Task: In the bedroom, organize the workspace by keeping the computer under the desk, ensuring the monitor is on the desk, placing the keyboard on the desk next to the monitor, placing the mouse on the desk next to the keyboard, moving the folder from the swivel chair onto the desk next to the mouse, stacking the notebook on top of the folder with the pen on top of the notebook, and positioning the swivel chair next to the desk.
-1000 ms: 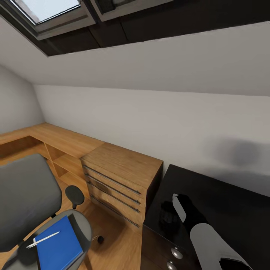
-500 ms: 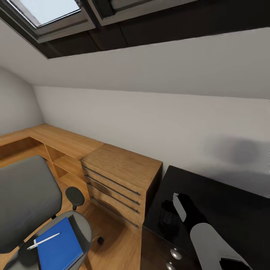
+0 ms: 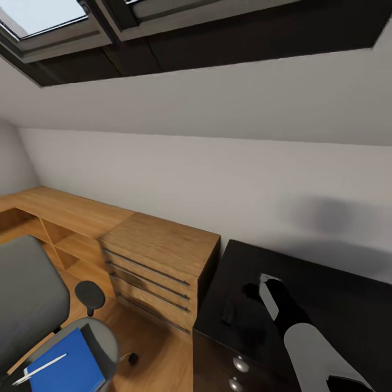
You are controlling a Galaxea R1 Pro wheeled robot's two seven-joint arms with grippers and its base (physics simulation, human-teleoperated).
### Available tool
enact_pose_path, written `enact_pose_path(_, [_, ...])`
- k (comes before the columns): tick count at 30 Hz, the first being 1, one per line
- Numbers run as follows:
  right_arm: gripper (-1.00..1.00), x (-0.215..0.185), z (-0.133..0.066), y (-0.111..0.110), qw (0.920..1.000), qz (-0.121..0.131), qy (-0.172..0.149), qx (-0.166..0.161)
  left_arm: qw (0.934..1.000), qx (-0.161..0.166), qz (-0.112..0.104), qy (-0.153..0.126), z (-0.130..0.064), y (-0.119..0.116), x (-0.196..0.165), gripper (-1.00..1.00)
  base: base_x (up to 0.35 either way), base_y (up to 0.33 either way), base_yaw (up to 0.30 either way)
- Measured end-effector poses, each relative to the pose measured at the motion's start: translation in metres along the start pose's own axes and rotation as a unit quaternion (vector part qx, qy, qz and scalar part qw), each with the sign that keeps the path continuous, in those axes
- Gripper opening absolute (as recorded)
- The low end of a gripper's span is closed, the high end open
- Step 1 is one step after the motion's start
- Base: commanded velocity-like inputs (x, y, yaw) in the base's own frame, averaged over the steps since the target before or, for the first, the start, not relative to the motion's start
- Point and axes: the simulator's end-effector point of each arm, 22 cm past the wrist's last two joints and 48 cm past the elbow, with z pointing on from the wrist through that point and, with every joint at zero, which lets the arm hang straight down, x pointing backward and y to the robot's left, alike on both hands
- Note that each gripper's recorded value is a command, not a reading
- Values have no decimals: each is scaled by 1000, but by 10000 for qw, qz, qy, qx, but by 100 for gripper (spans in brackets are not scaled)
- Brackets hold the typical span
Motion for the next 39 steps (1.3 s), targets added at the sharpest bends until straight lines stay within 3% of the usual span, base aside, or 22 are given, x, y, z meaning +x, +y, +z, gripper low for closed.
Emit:
enact_pose_path(12, [100, -16, -1, -17, 9995, 49, -296, 123, 10000, 20, 6, -15, 0, -1, -1, 100, -10, 0, -263])
enact_pose_path(17, [100, -39, -1, -50, 9969, 138, -697, 327, 10000, 23, 7, -6, 0, -1, -1, 100, -224, 0, -107])
enact_pose_path(25, [100, -41, 3, -71, 9925, 206, -1103, 479, 10000, 32, 17, -11, 0, -2, -1, 100, -314, 1, -18])
enact_pose_path(39, [100, -33, 8, -76, 9902, 258, -1262, 543, 10000, 23, 13, -12, 0, -1, -1, 100, -208, 110, -1])
